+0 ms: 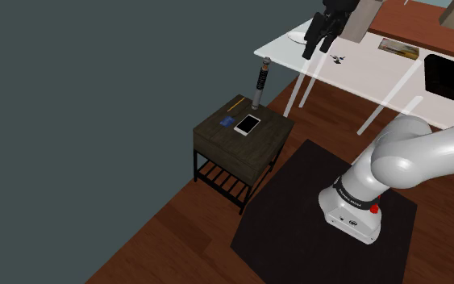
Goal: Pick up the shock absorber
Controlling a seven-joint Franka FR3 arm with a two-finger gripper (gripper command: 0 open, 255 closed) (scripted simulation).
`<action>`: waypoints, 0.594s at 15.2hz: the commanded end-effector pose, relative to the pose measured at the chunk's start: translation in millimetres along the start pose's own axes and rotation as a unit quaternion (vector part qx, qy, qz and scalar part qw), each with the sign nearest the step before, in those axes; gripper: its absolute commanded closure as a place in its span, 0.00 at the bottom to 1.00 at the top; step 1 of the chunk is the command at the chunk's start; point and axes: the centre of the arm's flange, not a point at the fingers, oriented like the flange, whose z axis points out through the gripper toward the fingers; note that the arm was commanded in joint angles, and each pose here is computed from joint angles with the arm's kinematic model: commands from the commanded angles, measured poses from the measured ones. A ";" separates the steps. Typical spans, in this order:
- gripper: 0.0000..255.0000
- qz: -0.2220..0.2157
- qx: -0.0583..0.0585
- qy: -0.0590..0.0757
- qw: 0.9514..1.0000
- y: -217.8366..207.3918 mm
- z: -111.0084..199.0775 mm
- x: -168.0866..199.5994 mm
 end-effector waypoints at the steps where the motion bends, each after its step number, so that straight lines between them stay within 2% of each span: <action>1: 0.00 0.000 0.000 0.000 1.000 0.0 0.0 0.0; 9: 0.00 0.060 -0.004 0.044 0.997 39.7 70.1 54.0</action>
